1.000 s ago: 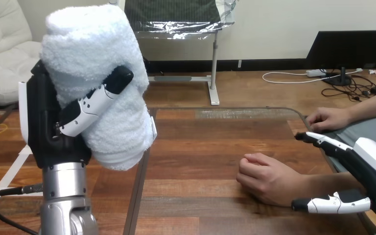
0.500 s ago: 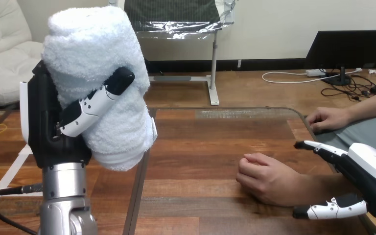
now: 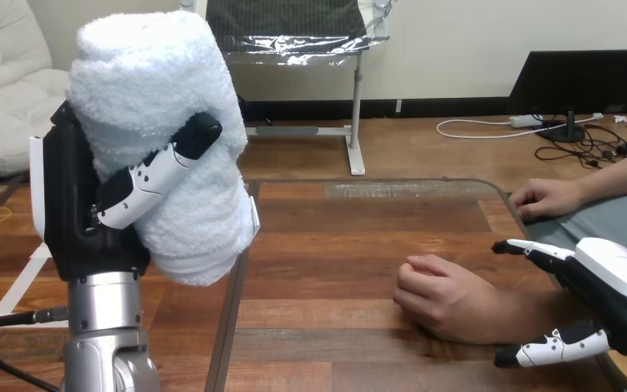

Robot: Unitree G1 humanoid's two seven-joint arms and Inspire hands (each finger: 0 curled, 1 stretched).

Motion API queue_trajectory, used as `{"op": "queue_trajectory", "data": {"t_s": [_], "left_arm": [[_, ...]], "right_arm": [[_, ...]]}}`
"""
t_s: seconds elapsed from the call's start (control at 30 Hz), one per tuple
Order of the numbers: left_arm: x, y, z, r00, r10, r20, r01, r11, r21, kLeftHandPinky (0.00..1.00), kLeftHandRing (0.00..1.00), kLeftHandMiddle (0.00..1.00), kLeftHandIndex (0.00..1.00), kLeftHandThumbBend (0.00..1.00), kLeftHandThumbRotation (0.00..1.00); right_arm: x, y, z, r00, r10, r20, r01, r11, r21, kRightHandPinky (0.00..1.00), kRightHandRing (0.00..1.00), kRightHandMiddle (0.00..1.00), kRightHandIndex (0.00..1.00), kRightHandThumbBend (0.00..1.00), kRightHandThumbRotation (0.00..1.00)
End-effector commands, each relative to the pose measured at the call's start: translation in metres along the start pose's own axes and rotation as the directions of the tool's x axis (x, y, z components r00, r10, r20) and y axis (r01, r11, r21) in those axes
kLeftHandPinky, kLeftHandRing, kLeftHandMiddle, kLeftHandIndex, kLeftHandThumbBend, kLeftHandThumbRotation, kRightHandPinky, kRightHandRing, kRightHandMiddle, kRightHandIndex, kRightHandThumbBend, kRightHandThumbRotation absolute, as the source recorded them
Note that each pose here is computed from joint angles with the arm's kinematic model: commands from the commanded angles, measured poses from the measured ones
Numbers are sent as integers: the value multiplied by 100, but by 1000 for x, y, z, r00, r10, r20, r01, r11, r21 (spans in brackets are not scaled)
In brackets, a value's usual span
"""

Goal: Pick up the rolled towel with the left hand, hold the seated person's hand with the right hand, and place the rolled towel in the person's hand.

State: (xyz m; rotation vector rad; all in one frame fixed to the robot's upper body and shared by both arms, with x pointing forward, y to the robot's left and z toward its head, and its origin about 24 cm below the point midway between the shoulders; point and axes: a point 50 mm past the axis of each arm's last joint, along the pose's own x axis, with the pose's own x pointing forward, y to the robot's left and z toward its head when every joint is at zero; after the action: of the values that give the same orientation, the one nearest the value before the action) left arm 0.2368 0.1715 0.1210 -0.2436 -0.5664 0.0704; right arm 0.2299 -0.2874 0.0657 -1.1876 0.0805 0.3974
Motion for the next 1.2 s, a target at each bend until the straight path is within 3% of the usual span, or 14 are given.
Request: {"op": "queue_trajectory", "data": {"t_s": [0.0,1.17], "left_arm": [[9,-6,7,998,-23,53,24,1000,-16,17,23,31,37,47,0],[9,-5,10,999,-15,48,16,1000,-6,17,23,31,37,47,0]], "right_arm": [[14,-24,4,998,-61,27,62,996,-68,90,89,90,89,100,37],[34,-23,-11,998,8,-63,-16,992,-126,85,86,86,86,100,23]]}}
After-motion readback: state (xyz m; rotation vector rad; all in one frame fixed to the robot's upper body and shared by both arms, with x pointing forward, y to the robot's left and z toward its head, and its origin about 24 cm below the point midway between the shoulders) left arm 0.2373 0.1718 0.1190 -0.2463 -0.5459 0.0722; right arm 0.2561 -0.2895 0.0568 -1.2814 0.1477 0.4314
